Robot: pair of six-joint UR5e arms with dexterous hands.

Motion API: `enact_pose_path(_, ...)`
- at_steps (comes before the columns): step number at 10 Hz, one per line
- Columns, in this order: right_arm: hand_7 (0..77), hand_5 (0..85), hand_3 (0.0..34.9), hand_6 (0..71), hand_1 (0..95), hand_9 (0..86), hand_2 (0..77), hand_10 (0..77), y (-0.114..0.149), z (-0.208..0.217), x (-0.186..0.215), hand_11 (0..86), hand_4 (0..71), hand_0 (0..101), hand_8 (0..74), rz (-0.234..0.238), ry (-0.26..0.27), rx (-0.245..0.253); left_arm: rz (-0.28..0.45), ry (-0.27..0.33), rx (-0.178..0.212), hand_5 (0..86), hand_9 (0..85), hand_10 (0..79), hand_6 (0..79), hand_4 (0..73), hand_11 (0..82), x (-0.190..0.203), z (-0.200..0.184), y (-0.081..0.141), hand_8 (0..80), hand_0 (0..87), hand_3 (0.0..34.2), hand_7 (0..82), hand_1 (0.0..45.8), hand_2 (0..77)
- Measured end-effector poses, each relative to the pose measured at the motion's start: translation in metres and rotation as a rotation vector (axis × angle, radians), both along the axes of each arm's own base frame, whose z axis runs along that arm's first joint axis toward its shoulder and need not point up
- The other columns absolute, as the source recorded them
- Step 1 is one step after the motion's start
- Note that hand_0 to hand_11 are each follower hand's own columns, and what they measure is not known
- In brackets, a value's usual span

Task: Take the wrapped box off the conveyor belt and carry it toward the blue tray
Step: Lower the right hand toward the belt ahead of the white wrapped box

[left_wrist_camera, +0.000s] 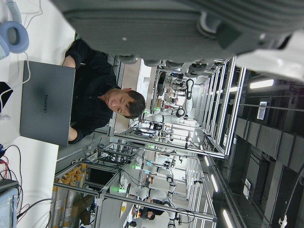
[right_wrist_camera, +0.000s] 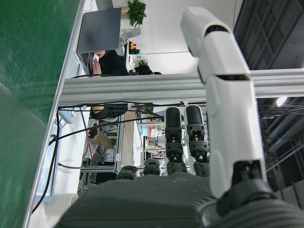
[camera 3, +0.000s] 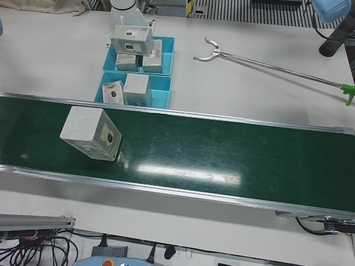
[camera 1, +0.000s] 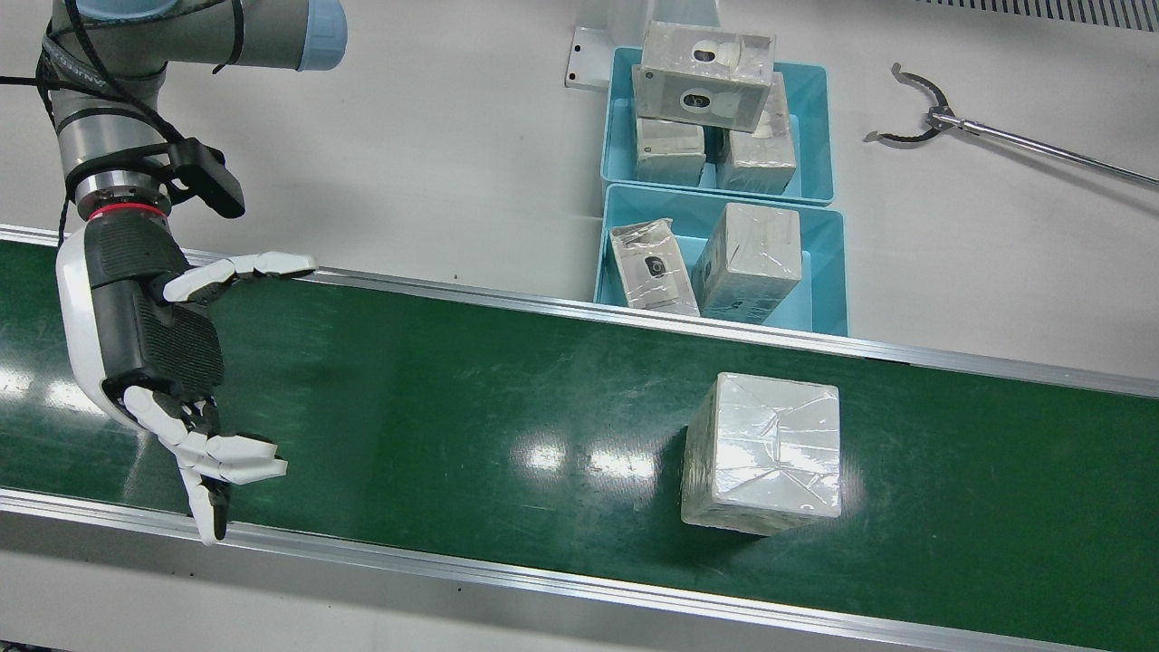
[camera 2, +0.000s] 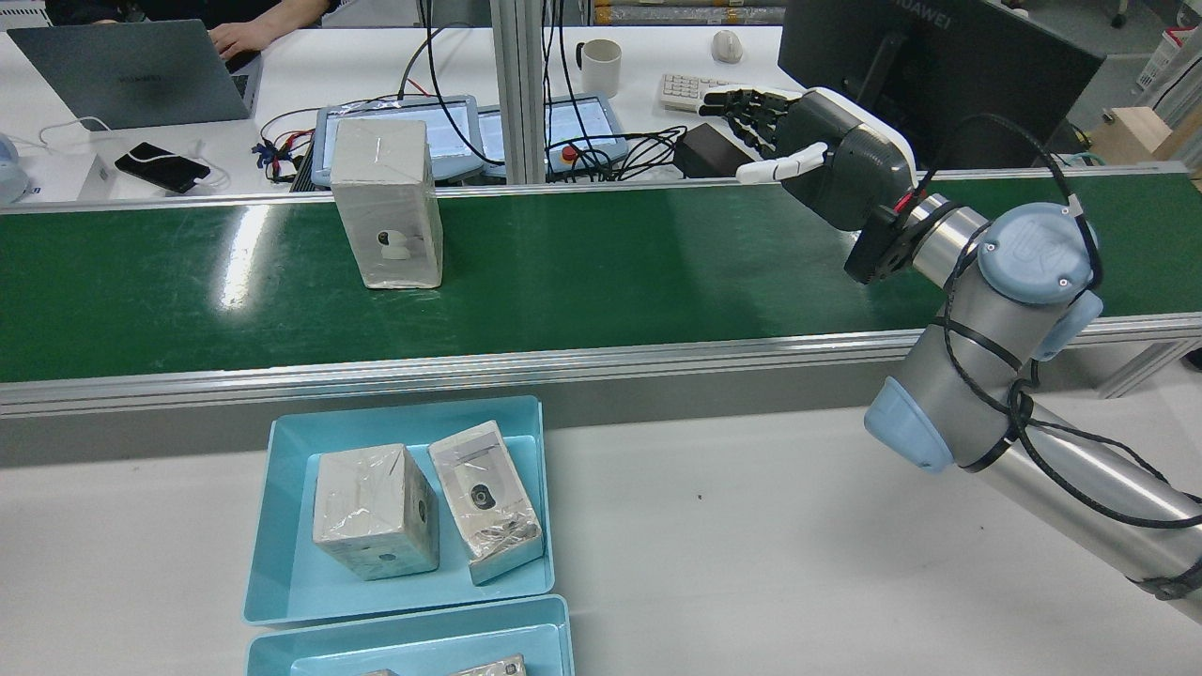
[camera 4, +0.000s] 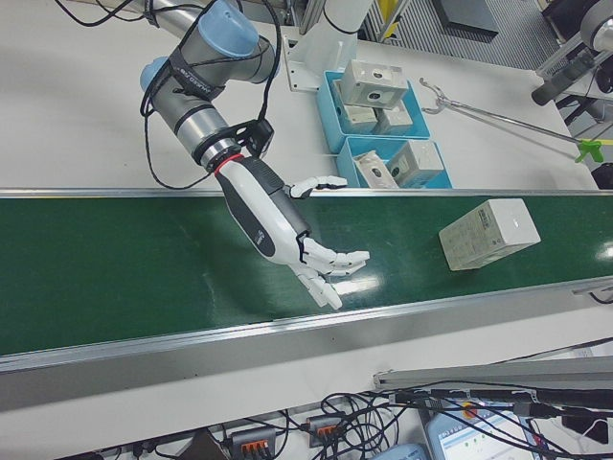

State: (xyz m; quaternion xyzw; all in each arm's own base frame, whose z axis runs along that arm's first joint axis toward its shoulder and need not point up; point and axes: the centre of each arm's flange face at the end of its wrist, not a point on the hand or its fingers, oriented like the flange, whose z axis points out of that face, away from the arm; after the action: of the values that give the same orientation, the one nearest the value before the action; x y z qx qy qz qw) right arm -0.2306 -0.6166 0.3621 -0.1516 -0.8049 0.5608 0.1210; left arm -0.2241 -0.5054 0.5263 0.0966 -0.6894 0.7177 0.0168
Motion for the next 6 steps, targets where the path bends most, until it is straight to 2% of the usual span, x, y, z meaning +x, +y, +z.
enact_pose_path(2, 26.7, 20.2, 0.0, 10.4, 9.8, 6.0, 12.0, 0.5, -0.005, 0.011, -0.005, 2.2, 25.6, 48, 1.1, -0.001, 0.003, -0.026, 0.000, 0.000, 0.000, 1.1, 0.0, 0.0, 0.0, 0.0, 0.5, 0.000, 0.000, 0.000, 0.5, 0.0, 0.0, 0.5, 0.0, 1.1)
enact_pose_path(3, 28.4, 22.9, 0.0, 12.0, 16.9, 6.0, 13.1, 0.5, -0.006, 0.014, -0.009, 1.6, 27.3, 49, 1.1, -0.007, 0.000, -0.035, 0.000, 0.000, 0.000, 1.1, 0.5, 0.0, 0.0, 0.0, 0.5, 0.000, 0.000, 0.000, 0.5, 0.0, 0.0, 0.5, 0.0, 1.1)
enact_pose_path(5, 28.4, 23.5, 0.0, 12.0, 14.2, 6.0, 15.3, 0.5, -0.006, 0.011, -0.020, 1.6, 27.3, 50, 1.1, -0.021, -0.006, -0.036, 0.000, 0.000, 0.000, 1.1, 0.0, 0.5, 0.0, 0.0, 0.0, 0.000, 0.000, 0.000, 0.5, 0.0, 0.0, 0.5, 0.0, 1.1)
enact_pose_path(6, 28.4, 23.5, 0.0, 12.0, 16.4, 6.0, 15.3, 0.5, -0.007, 0.005, -0.026, 1.6, 26.7, 50, 1.1, -0.028, -0.011, -0.028, 0.000, 0.000, 0.000, 1.1, 0.0, 0.5, 0.0, 0.0, 0.0, 0.000, 0.000, 0.000, 0.5, 0.0, 0.0, 0.5, 0.0, 1.1)
